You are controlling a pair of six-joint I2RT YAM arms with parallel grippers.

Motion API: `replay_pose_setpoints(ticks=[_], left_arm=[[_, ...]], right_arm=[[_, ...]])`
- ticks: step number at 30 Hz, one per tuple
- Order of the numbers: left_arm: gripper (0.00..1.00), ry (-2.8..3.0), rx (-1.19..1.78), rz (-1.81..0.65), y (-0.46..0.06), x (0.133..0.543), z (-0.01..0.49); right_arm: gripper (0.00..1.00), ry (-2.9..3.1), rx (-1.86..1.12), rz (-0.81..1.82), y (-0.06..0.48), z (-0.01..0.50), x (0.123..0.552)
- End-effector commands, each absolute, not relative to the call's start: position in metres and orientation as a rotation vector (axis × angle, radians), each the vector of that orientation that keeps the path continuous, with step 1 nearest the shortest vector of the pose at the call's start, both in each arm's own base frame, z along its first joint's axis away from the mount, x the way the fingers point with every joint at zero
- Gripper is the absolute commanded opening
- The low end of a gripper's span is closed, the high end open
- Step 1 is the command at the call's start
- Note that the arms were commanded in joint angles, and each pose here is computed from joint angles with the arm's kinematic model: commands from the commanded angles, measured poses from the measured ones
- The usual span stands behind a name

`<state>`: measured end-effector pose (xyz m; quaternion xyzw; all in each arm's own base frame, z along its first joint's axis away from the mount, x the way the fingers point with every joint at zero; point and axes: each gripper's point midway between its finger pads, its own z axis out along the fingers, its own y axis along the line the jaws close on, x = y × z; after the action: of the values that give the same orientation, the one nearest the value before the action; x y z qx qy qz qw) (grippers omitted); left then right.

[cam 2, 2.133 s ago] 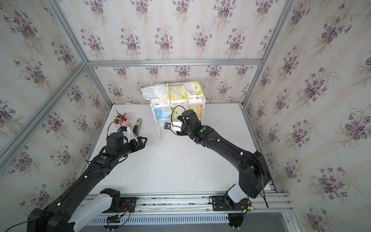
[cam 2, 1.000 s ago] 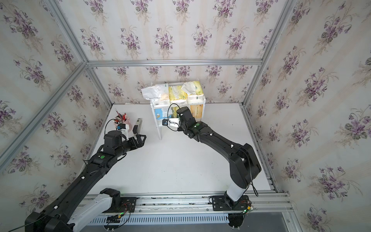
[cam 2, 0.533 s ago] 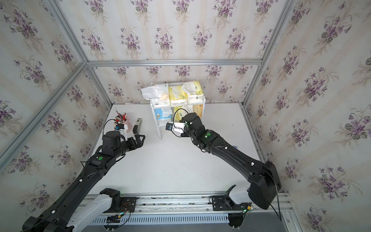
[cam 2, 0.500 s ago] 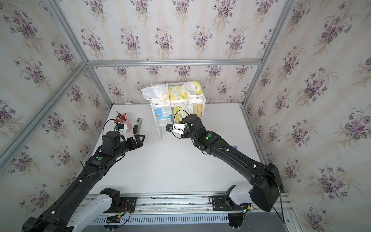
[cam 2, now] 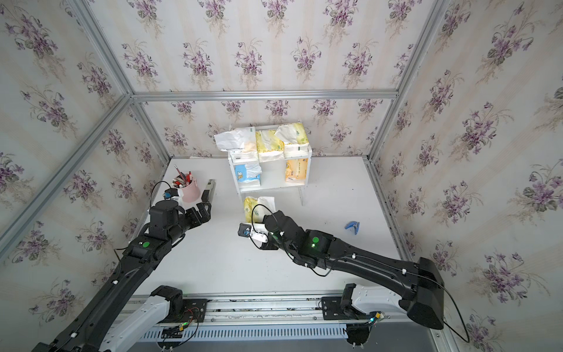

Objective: Remove the tissue boxes from the shelf
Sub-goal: Pick up a box of tissues from the shelf, then place the box of tissues at the center of the board.

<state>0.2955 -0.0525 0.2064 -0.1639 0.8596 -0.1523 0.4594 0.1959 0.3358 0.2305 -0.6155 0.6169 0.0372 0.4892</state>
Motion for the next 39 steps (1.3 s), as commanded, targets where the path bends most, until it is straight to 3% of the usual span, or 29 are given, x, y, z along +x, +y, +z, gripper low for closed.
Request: replay_pose_setpoints(ticks=[1,14,28,39], left_arm=[[0.99,2.108,-0.461,-0.295,-0.038,0.292,0.208],[0.99,2.102,-0.564,-0.124,-0.008,0.276,0.203],[0.99,2.103,-0.606,-0.075,0.0,0.276,0.195],[0.99,2.098,-0.592,-0.067,0.002,0.274,0.198]], right_arm=[[0.0,1.621,-1.449,0.105,0.352,0.212,0.193],[0.0,1.686,-1.678,-0.06,0.437,0.129,0.198],[0.06,1.677,-1.776,-0.088,0.465,0.07,0.202],[0.4,1.691,-1.739,0.013,0.467,0.078,0.195]])
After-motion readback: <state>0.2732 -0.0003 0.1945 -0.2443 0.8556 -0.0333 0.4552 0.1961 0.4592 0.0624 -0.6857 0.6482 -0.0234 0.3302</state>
